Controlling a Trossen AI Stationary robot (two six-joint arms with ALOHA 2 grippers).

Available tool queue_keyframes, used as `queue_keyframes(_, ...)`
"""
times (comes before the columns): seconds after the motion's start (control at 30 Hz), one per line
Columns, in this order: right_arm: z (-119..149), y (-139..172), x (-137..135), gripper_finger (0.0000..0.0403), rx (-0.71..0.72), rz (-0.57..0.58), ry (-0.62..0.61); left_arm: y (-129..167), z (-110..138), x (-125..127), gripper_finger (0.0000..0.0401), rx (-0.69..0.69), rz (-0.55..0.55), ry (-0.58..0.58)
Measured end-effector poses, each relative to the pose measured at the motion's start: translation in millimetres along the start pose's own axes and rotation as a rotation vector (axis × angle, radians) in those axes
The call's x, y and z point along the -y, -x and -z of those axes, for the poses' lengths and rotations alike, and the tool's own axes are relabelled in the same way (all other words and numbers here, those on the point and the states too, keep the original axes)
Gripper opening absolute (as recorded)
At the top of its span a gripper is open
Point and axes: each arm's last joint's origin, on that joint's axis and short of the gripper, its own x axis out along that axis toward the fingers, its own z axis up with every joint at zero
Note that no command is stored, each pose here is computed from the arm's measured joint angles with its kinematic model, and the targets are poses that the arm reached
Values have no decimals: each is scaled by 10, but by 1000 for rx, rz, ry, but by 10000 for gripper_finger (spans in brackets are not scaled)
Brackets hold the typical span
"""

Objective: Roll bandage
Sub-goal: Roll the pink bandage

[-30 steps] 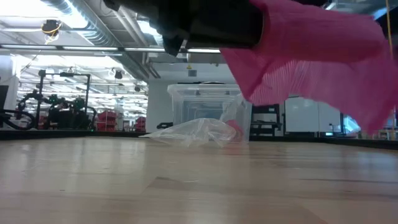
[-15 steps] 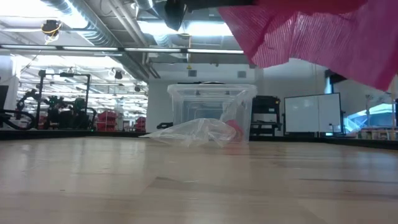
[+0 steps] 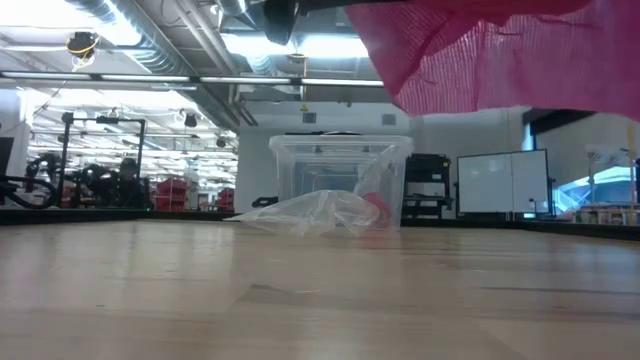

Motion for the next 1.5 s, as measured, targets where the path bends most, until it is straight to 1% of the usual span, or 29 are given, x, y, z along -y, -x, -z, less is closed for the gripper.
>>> queue_keyframes(0.07, 4, -9, -6, 86, -7, -11, 7, 0, 0, 0, 21, 0, 0, -1)
queue_keyframes(0.13, 6, -10, -11, 44, -12, -24, 19, 0, -1, 0, 21, 1, -1, -1)
queue_keyframes(0.17, 11, -10, -8, 23, -15, -19, 31, 2, 0, 3, 21, 1, 0, -4)
queue_keyframes(0.2, 21, -4, 4, 12, -20, 7, 39, 3, -1, 4, 21, 0, 3, -5)
queue_keyframes(0.27, 66, 45, 55, 13, -40, 92, 45, 3, 2, 13, 21, -6, 31, -8)
queue_keyframes(0.37, 118, 205, 171, 12, -58, 203, 11, 25, 30, 43, 21, -31, 72, -24)
queue_keyframes(0.43, 153, 286, 250, 5, -66, 261, -19, 41, 47, 58, 21, -45, 78, -38)
queue_keyframes(0.47, 162, 308, 280, 5, -71, 268, -36, 47, 50, 65, 21, -45, 80, -45)
queue_keyframes(0.6, 155, 305, 366, 24, -84, 257, -93, 57, 50, 77, 21, -43, 85, -58)
queue_keyframes(0.7, 136, 214, 378, 40, -68, 246, -110, 63, 40, 93, 21, -35, 109, -57)
queue_keyframes(0.8, 177, 81, 371, 63, -107, 219, -66, 64, 13, 118, 21, -34, 158, -49)
queue_keyframes(0.9, 216, 29, 376, 99, -162, 168, -54, 66, -24, 143, 21, -35, 176, -56)
queue_keyframes(1.0, 254, 81, 393, 138, -238, 103, -59, 75, -104, 174, 21, -34, 184, -55)
queue_keyframes(1.1, 286, 261, 379, 167, -253, 37, -94, 122, -232, 172, 21, -48, 198, -56)
queue_keyframes(1.17, 328, 416, 297, 180, -213, 14, -92, 171, -350, 156, 21, -45, 200, -51)
queue_keyframes(1.23, 390, 533, 186, 188, -141, 9, -64, 238, -494, 124, 21, -28, 203, -39)
queue_keyframes(1.33, 483, 621, -1, 193, 31, 1, -44, 330, -695, 47, 21, 2, 202, -11)
queue_keyframes(1.4, 565, 612, -103, 193, 149, 8, -50, 388, -825, -25, 21, 29, 199, 13)
queue_keyframes(1.5, 732, 502, -235, 193, 351, 78, -106, 436, -976, -122, 21, 70, 188, 47)
